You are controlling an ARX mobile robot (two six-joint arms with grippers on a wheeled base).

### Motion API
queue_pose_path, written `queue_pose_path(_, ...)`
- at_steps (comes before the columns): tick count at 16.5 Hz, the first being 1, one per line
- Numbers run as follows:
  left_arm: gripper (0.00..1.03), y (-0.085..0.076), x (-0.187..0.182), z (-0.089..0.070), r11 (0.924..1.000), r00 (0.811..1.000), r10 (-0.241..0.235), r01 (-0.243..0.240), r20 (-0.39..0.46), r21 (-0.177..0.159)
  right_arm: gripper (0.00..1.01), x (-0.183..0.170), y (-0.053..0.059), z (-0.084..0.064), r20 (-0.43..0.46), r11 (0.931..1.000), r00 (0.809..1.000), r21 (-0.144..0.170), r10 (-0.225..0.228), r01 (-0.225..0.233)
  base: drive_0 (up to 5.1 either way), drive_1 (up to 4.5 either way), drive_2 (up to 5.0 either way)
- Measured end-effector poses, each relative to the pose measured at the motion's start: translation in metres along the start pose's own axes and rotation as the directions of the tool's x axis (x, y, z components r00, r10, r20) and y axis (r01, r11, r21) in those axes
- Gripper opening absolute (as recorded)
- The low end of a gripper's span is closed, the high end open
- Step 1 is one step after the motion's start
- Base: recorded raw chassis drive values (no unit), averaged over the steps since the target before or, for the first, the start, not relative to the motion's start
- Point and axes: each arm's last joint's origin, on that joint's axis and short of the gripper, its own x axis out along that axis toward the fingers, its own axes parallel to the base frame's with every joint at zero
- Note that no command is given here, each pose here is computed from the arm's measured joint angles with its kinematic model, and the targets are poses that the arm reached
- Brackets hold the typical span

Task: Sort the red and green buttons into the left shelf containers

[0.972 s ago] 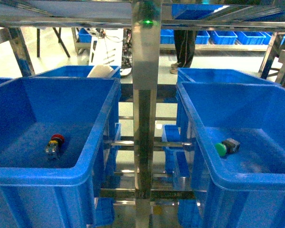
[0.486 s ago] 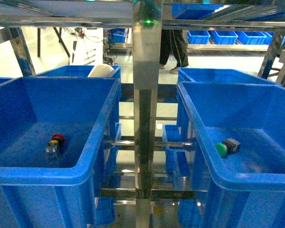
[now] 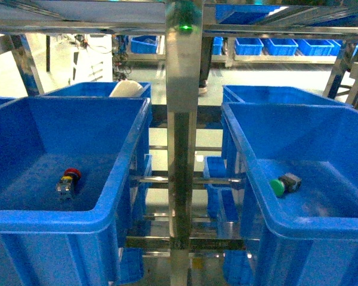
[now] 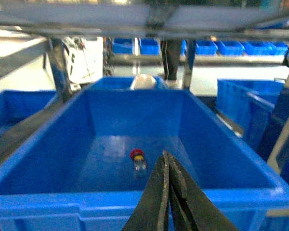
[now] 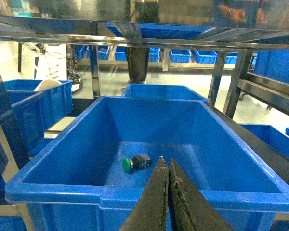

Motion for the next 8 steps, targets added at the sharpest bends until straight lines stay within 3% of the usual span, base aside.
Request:
queue_pose_path(1, 0.01, -0.0001, -0.0005, 0.0034, 1.0000, 0.999, -0.003, 0.003, 0.035, 0.000, 0.02, 0.0000, 0.0000, -0.0001, -0.001, 1.0000, 1.000, 0.000, 0.000, 0.000, 0.0, 0.00, 0.0)
queue_pose_path(7, 0.01, -0.0002, -0.0005, 0.0016, 1.0000, 1.000, -0.005, 0.005, 0.017, 0.003, 0.02, 0.0000, 0.0000, 0.0000, 0.000, 1.0000, 1.000, 0.000, 0.000, 0.000, 0.0, 0.00, 0.0)
queue_pose_path(8, 0.10, -0.0002, -0.0005, 0.0016, 1.0000, 1.000, -0.004, 0.004, 0.017, 0.003, 0.05, 0.0000, 0.0000, 0.0000, 0.000, 1.0000, 1.000, 0.000, 0.000, 0.000, 0.0, 0.00, 0.0)
